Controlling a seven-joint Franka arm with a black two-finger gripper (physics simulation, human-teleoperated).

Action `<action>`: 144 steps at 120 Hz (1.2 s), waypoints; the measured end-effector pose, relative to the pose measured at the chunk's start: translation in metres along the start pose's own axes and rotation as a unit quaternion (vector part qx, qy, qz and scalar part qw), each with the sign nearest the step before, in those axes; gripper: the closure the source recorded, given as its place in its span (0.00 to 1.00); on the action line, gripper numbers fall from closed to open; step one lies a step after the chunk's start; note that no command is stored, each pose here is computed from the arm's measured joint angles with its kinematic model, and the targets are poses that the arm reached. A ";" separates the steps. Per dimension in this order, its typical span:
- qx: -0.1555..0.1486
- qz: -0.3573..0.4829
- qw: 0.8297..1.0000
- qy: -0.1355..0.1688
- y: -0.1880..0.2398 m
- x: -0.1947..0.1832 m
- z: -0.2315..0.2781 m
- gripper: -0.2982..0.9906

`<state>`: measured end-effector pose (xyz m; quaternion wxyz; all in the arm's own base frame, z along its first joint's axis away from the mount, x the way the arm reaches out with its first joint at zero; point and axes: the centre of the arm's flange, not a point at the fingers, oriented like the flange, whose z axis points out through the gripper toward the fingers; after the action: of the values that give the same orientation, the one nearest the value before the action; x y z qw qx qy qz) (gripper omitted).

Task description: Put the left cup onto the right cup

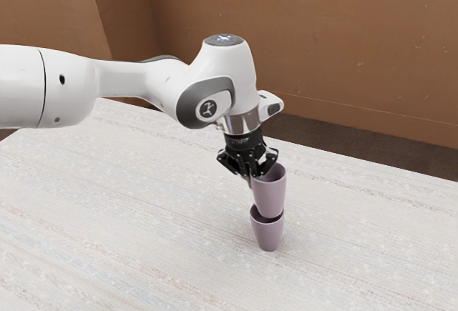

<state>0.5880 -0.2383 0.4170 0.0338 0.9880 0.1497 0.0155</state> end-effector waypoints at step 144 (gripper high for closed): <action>0.000 -0.023 1.000 -0.007 -0.011 -0.003 0.018 0.84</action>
<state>0.5821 -0.2298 0.3979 0.0357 0.9844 0.1722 0.0080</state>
